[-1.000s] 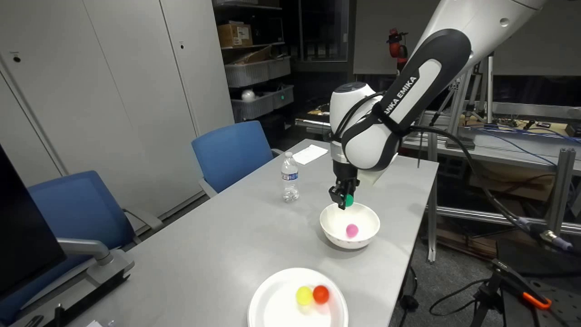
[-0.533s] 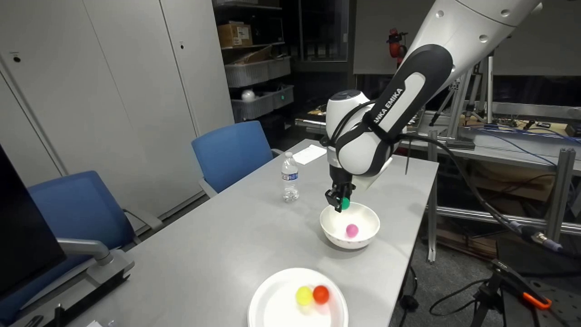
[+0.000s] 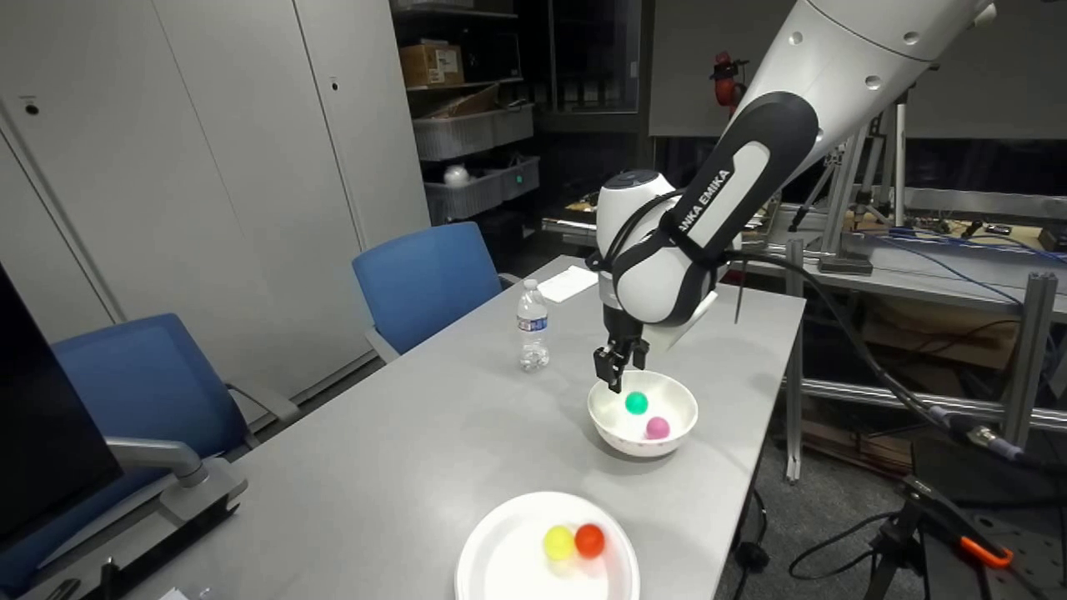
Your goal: Move the green ball to the white bowl
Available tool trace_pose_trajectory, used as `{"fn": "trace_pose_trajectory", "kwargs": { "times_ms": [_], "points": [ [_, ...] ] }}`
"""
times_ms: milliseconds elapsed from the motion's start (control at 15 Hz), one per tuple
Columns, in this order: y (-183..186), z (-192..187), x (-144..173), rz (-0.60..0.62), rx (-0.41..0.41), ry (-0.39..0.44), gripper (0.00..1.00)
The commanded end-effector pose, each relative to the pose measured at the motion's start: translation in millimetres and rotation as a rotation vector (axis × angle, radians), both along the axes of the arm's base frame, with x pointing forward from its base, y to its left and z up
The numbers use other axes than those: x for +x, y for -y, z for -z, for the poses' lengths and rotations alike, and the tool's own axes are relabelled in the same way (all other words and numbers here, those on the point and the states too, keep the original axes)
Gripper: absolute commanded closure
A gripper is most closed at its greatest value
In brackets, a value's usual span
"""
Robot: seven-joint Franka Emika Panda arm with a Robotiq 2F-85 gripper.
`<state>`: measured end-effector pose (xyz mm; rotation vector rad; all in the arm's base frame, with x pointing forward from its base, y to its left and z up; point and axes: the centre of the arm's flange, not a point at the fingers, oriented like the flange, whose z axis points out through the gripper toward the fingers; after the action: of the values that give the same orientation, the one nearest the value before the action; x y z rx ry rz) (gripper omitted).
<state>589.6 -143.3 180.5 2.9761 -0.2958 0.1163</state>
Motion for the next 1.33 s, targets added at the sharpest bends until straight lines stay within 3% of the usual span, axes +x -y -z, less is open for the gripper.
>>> {"fn": "trace_pose_trajectory", "kwargs": {
  "times_ms": [0, 533, 1267],
  "points": [
    [5, 2, 6, 0.028, 0.002, 0.024, 0.00],
    [-2, -17, -1, 0.052, -0.011, 0.013, 0.00],
    [-53, -104, -33, 0.031, -0.014, 0.044, 0.00]
  ]
}}
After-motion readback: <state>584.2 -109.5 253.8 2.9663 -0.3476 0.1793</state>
